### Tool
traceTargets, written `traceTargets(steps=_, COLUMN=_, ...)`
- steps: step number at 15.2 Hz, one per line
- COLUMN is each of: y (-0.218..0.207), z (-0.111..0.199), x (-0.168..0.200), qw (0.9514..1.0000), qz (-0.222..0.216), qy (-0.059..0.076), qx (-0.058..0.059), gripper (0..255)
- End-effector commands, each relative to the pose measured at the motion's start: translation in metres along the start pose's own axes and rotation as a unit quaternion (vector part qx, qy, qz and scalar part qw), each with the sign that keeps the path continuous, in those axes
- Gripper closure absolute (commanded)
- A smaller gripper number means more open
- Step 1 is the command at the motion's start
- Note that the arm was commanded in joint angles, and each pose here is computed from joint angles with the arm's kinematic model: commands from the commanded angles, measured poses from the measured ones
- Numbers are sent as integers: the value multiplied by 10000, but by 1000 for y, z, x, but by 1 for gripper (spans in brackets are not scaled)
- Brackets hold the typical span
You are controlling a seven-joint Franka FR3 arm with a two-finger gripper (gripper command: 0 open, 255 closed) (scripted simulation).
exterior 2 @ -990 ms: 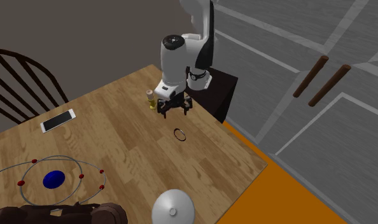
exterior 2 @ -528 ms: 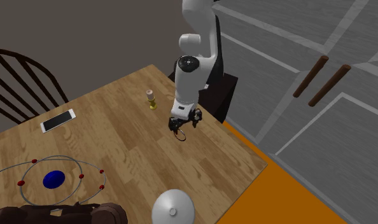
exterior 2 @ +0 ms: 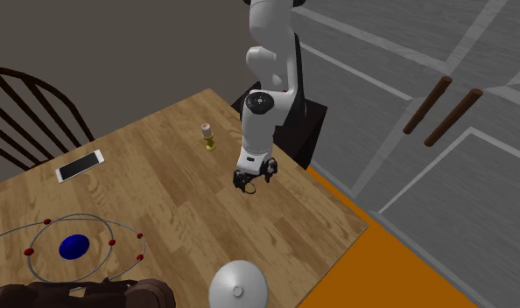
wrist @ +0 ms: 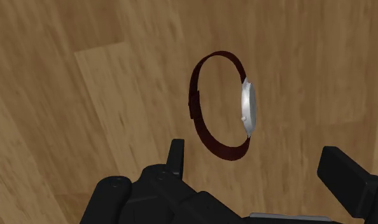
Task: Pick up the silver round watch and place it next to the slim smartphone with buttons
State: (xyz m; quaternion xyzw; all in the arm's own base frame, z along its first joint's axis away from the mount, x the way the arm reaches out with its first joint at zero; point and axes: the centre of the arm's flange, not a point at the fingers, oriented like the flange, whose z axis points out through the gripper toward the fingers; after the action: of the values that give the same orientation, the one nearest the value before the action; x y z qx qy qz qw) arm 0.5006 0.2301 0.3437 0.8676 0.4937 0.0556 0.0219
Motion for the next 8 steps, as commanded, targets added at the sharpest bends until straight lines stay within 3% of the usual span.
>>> traceTargets(steps=1, y=0, z=2, x=0, qw=10000, qz=0, qy=2, qx=-1, gripper=0)
traceTargets(steps=6, y=0, z=2, x=0, qw=10000, qz=0, qy=1, qx=-1, gripper=0)
traceTargets(steps=7, y=0, z=2, x=0, qw=10000, qz=0, qy=1, qx=-1, gripper=255)
traceTargets(steps=8, y=0, z=2, x=0, qw=10000, qz=0, qy=1, qx=-1, gripper=255)
